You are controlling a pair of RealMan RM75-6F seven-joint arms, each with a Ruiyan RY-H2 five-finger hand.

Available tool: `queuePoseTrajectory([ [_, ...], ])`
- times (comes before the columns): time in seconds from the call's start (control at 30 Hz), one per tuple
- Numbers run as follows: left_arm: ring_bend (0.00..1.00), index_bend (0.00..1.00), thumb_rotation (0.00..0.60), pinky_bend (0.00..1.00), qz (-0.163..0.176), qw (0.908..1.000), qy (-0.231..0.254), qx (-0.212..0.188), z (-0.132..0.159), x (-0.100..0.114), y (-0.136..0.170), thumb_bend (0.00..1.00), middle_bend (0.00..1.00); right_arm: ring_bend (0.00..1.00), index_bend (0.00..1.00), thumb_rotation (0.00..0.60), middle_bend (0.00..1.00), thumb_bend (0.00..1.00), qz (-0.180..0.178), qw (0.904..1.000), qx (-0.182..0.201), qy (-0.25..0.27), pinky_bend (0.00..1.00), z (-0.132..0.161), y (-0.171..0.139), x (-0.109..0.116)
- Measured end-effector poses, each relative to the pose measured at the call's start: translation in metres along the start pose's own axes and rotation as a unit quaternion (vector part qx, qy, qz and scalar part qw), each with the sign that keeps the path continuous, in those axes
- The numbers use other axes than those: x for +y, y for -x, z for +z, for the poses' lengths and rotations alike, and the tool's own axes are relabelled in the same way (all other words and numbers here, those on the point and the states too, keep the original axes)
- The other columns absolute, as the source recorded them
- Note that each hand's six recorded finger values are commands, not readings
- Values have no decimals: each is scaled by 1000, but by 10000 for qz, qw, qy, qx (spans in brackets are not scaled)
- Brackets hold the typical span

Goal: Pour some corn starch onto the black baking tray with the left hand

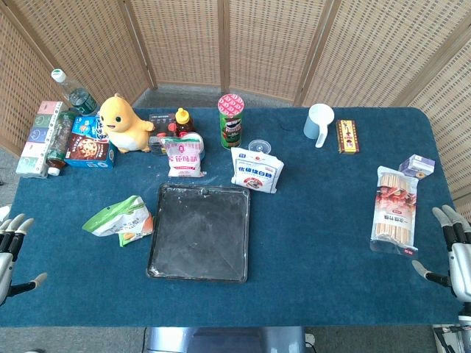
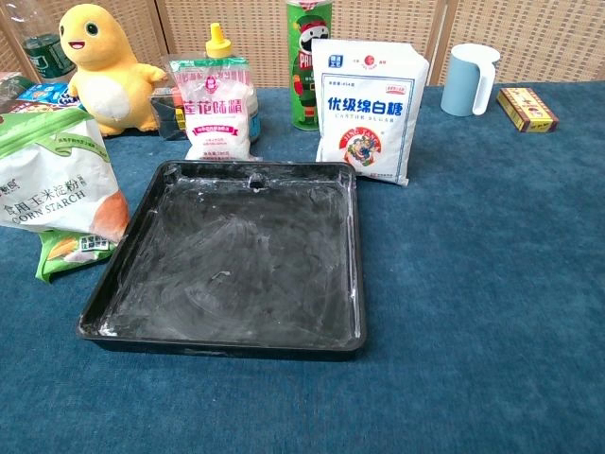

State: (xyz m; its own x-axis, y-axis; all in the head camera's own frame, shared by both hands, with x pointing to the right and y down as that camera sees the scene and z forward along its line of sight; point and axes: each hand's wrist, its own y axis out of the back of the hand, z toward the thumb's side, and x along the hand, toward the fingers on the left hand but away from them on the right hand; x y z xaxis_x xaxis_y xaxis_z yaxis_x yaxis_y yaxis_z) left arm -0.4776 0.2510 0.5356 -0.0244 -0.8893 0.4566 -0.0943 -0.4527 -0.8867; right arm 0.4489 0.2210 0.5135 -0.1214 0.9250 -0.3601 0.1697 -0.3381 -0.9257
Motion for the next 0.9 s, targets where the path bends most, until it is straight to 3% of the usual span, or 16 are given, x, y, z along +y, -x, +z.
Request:
queuePoseTrajectory([
  [0.27,0,0,600,20,-80,10000,28,27,-3,-6,-4,1,0,77,0,600,25,49,-1,10000,-8,6,88,0,-1,0],
  [0.4,0,0,600,20,-169,9995,268,29,-6,-14,-10,1,0,77,0,600,25,50,28,10000,-6,14,88,0,0,-1],
  [0.6,0,0,600,20,-353,9948,954,21,-16,-37,-30,1,0,77,0,600,25,49,16,10000,-25,51,88,-2,1,1],
  [0.9,0,0,600,20,-722,9741,2138,-143,-11,-89,-70,0,0,77,0,600,25,49,12,10000,-21,88,88,-3,0,2],
])
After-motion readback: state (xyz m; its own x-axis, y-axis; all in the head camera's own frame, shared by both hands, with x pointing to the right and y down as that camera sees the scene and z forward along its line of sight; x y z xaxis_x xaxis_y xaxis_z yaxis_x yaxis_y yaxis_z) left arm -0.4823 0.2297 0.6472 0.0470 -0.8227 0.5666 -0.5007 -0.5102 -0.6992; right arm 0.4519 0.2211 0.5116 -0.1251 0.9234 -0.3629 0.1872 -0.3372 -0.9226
